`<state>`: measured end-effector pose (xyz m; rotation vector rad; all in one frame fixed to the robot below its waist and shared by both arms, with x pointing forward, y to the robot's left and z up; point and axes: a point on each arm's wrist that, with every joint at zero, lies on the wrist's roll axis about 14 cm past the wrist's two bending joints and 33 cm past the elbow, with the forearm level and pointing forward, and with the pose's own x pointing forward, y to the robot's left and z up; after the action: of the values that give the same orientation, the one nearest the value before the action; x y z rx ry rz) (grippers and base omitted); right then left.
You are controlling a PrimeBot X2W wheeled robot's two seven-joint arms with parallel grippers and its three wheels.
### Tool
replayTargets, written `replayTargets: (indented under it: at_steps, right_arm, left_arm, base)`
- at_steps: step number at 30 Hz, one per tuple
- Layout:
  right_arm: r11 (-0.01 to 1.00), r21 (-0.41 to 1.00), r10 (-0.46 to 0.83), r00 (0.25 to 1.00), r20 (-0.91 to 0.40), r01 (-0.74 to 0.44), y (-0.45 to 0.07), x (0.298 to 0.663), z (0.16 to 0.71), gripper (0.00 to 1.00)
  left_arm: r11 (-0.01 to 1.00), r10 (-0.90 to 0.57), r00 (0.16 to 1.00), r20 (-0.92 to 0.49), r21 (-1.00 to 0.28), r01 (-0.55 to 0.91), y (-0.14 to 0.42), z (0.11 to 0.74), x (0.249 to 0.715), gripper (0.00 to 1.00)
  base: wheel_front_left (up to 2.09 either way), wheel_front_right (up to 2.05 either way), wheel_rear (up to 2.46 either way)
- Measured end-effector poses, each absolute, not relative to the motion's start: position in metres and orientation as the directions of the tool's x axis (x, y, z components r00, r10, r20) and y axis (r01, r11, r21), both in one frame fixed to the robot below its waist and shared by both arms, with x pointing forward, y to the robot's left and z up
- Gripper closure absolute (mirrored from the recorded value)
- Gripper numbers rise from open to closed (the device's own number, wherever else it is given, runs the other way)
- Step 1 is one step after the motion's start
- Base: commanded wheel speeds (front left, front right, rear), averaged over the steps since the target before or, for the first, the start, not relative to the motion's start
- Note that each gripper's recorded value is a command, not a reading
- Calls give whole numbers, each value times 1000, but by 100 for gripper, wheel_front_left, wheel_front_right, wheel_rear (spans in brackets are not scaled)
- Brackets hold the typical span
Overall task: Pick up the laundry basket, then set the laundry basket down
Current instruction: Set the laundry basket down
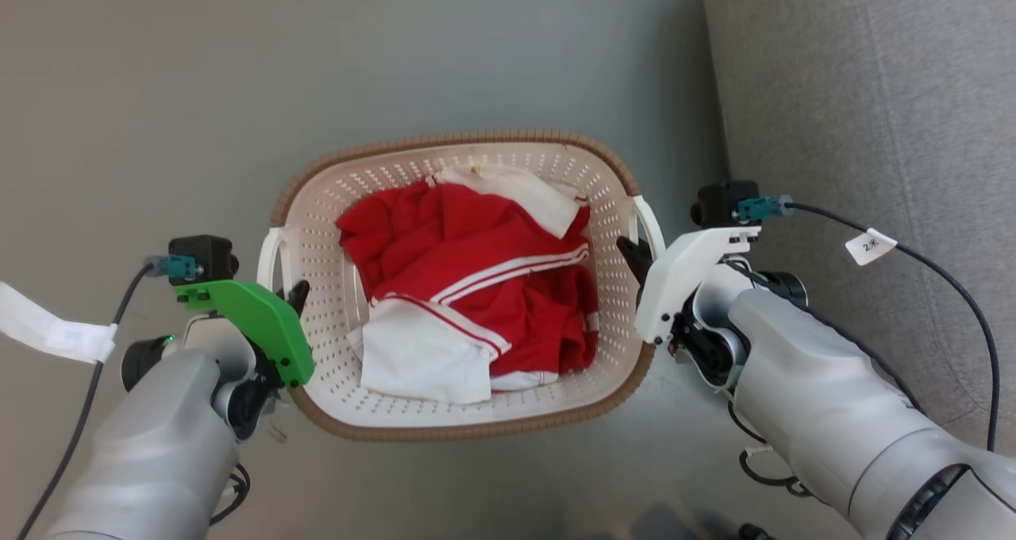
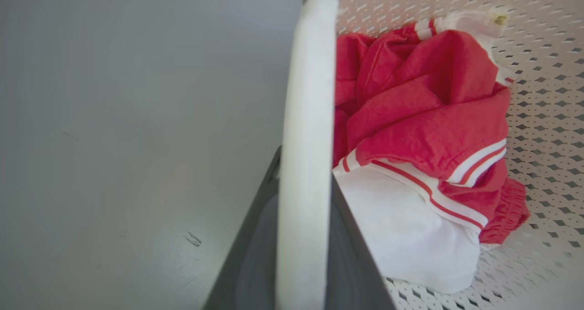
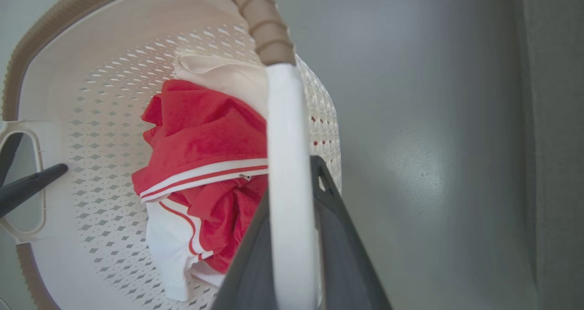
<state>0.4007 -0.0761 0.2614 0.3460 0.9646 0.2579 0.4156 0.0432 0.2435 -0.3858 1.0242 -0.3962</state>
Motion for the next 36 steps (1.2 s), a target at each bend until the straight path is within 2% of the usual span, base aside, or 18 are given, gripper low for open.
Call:
replayTargets:
  at_steps: [10,25,36]
  right_arm:
    - [913,406,356,566,-744,-41,-73,421,232,100]
    - [912,409,336,515,-789,33,-73,403,178,100]
    - [911,411,335,510,-792,40,-72,413,156,100]
  left_arm:
    - [867,-478,457,-750,-486,109,50,204,429,100]
    - [868,-481,393,-784,-489,86,51,148,412,100]
    - [867,-480,413,-774,-489,91,52,126,421,100]
  base:
    - [0,0,0]
    - [0,0,0]
    - [0,0,0]
